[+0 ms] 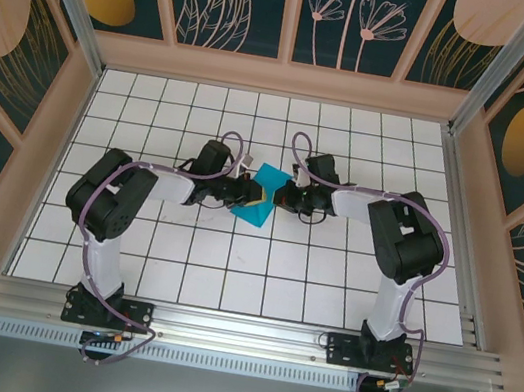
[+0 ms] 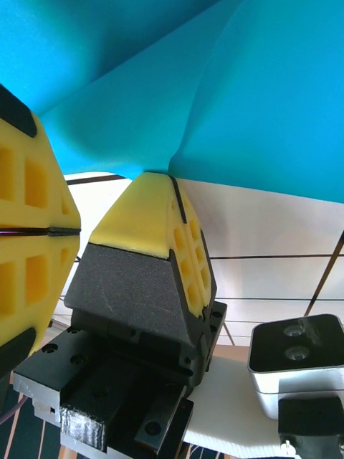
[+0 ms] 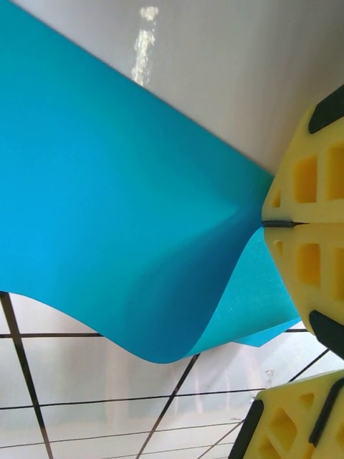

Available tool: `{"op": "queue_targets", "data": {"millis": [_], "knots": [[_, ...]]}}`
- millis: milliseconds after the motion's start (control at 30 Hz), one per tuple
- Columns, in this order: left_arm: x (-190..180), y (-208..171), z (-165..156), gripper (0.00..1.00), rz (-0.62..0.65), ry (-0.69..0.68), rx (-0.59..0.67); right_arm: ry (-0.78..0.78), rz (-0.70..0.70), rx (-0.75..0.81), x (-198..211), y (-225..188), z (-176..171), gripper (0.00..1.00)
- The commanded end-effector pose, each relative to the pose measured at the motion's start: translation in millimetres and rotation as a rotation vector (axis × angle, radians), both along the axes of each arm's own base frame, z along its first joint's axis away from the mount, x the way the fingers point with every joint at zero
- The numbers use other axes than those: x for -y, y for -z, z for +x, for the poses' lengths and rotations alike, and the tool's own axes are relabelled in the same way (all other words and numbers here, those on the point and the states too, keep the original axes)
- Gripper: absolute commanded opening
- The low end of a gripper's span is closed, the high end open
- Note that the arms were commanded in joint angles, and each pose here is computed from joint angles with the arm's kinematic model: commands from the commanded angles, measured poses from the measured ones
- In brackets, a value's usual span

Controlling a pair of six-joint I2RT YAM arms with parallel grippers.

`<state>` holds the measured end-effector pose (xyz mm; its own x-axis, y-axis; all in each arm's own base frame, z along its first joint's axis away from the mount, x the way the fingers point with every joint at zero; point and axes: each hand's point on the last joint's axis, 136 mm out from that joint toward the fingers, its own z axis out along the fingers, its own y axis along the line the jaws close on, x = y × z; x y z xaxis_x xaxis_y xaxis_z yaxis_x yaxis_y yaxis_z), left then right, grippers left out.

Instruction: Fold a paper plane with a square sheet of paper (pick it up from the middle)

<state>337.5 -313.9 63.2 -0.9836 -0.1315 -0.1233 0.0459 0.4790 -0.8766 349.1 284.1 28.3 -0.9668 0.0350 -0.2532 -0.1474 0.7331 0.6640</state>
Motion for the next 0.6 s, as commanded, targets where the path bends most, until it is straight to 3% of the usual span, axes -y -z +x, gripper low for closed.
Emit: {"op": "queue_targets", "data": {"millis": [0,567], "knots": [[6,5,-1,0.12,0.015,0.030,0.002,-0.001,-0.023,0.014,2,2,8,0.05],[9,17,1,0.11,0.064,0.047,-0.010,0.004,-0.034,0.006,3,4,10,0.06]]}}
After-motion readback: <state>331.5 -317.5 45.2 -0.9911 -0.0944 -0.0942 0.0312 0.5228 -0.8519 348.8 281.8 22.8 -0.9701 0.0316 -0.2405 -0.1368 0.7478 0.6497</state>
